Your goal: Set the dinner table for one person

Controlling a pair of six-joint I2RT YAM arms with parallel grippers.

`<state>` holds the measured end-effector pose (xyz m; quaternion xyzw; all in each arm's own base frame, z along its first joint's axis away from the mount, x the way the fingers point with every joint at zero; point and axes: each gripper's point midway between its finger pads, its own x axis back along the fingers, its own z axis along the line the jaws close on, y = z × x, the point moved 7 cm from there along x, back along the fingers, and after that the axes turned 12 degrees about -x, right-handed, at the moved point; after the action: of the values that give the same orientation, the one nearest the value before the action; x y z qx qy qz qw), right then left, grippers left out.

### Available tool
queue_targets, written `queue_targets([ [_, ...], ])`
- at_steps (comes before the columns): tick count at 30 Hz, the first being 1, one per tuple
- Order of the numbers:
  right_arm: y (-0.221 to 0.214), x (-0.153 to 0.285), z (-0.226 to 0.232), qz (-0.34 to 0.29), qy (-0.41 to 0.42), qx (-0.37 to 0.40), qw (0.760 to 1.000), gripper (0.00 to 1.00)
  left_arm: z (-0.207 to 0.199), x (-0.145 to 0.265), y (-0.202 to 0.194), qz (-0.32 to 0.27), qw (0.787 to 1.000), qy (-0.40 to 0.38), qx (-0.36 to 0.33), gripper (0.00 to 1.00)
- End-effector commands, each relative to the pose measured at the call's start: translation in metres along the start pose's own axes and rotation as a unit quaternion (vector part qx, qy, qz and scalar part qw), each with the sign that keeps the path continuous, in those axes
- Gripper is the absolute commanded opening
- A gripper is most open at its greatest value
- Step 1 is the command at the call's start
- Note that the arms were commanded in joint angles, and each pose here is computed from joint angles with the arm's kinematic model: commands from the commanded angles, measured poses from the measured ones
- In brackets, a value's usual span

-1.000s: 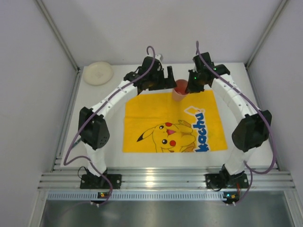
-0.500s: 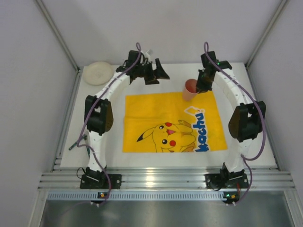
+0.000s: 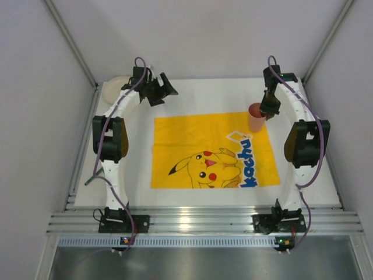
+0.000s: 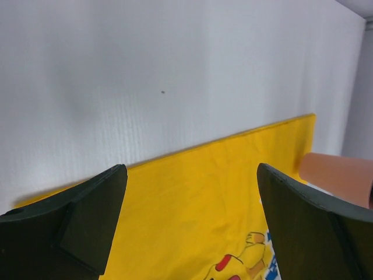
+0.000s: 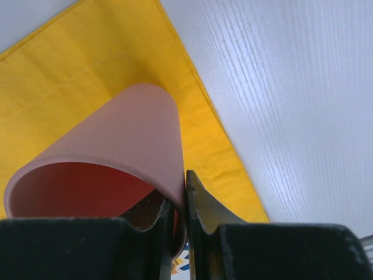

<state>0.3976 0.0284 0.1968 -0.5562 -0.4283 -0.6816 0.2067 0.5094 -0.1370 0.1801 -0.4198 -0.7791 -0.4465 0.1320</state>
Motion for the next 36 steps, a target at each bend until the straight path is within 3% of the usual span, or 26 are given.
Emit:
queue_targets([
  [1, 0.007, 0.01, 0.009, -0.016, 0.027, -0.006, 0.999, 0.0, 0.034, 0.024, 0.027, -0.059, 0.987, 0.146, -0.019, 0.98],
  [4, 0.006, 0.007, 0.013, -0.014, 0.044, -0.01, 0.999, 0.0, 0.054, 0.029, 0.025, -0.052, 0.974, 0.221, -0.009, 0.98],
  [9, 0.008, 0.008, 0.021, -0.055, 0.101, -0.029, 0.993, 0.0, 0.086, 0.029, 0.029, -0.06, 0.96, 0.273, 0.012, 0.98],
  [12, -0.002, -0.003, 0.022, -0.038, 0.111, -0.029, 0.993, 0.02, 0.106, 0.029, 0.031, -0.069, 0.951, 0.301, 0.023, 0.98],
  [13, -0.004, -0.009, 0.023, -0.026, 0.107, -0.027, 0.994, 0.06, 0.111, 0.029, 0.032, -0.075, 0.948, 0.309, 0.028, 0.98],
  [15, -0.007, -0.014, 0.024, -0.011, 0.102, -0.022, 0.995, 0.37, 0.122, 0.032, 0.033, -0.085, 0.94, 0.327, 0.039, 0.98],
  [16, -0.009, -0.015, 0.023, -0.006, 0.095, -0.018, 0.995, 0.59, 0.136, 0.039, 0.033, -0.092, 0.935, 0.338, 0.059, 0.98],
  [20, -0.009, -0.01, 0.018, -0.012, 0.087, -0.015, 0.996, 0.74, 0.145, 0.048, 0.042, -0.136, 0.936, 0.316, 0.076, 0.98],
  [28, -0.018, 0.028, -0.006, -0.037, 0.085, -0.005, 0.996, 0.76, 0.189, 0.085, 0.045, -0.194, 0.902, 0.361, 0.137, 0.98],
  [36, -0.045, 0.069, -0.039, -0.082, 0.121, -0.028, 0.989, 0.76, 0.224, 0.1, 0.052, -0.227, 0.886, 0.359, 0.187, 0.98],
])
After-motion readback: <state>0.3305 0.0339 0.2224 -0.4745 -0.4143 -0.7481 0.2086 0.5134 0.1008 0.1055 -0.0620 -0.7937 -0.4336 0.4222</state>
